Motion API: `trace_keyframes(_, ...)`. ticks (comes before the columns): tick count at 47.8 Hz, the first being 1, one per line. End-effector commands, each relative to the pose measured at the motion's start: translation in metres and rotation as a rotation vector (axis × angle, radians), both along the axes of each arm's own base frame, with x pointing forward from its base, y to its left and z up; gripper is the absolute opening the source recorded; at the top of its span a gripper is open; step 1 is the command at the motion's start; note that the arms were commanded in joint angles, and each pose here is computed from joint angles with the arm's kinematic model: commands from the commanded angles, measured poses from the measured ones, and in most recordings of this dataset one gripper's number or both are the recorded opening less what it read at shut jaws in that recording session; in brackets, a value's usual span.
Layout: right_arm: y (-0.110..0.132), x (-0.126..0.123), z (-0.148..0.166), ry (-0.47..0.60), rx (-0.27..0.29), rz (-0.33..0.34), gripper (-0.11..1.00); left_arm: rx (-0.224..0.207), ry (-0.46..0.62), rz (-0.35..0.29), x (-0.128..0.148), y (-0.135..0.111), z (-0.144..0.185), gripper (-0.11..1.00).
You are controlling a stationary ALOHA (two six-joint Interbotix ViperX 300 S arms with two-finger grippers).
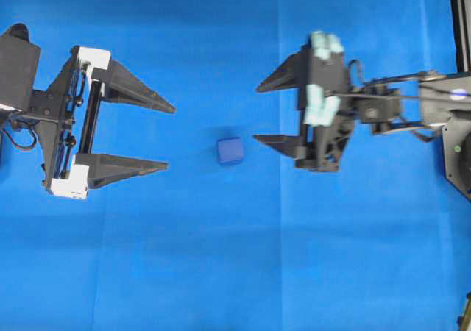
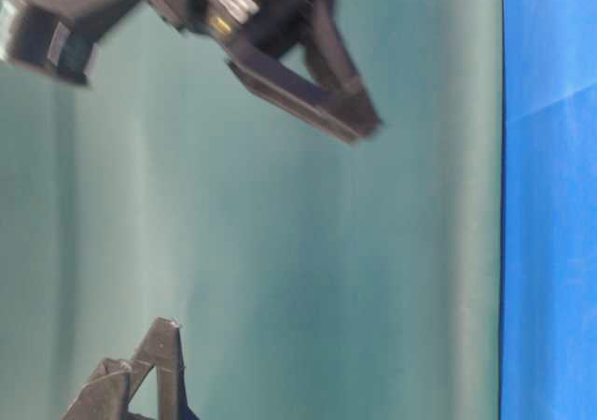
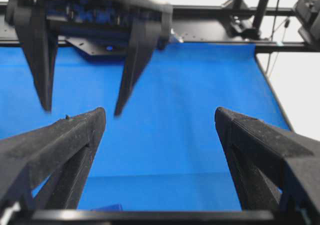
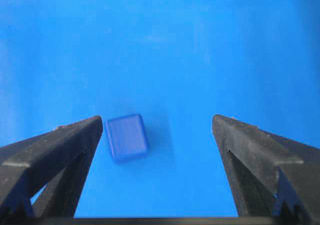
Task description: Handover the blue block to the right arm after grasping it with the left arm, then place it in the designated position.
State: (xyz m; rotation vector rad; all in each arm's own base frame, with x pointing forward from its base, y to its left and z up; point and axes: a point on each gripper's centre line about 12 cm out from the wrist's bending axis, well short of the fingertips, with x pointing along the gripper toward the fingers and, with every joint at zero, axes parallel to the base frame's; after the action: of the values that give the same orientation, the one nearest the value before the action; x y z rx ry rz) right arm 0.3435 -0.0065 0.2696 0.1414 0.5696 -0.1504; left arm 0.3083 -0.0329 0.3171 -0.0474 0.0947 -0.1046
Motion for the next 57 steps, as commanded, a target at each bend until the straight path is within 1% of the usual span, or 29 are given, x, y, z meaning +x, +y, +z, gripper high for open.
trace_keyframes(1,0.000,-0.013,0.022,-0.049,-0.006,-0.005,0.92,-0.002,-0.046,-0.002,0.001,-0.001,0.016,0.93)
trace_keyframes(13,-0.003,-0.048,0.037,-0.086,-0.010,-0.024,0.92,-0.002,-0.046,-0.002,0.001,-0.001,0.016,0.93)
trace_keyframes(19,-0.004,-0.058,0.044,-0.115,-0.007,-0.025,0.92,-0.002,-0.046,-0.004,0.001,-0.001,0.016,0.93)
trace_keyframes(30,-0.004,-0.057,0.043,-0.116,-0.023,-0.019,0.92,-0.002,-0.046,-0.002,0.001,-0.001,0.016,0.93)
trace_keyframes(35,-0.003,-0.056,0.046,-0.136,-0.033,-0.008,0.92,-0.002,-0.048,-0.002,0.001,-0.001,0.017,0.93)
trace_keyframes(44,0.001,-0.054,0.055,-0.229,-0.045,0.043,0.92,-0.002,-0.048,-0.004,0.001,-0.001,0.017,0.93)
trace_keyframes(52,0.004,-0.059,0.061,-0.324,-0.034,0.082,0.92,-0.002,-0.046,-0.002,0.001,-0.001,0.016,0.93)
trace_keyframes(57,0.004,-0.062,0.058,-0.362,-0.022,0.097,0.92,-0.002,-0.045,-0.002,0.001,-0.001,0.016,0.93)
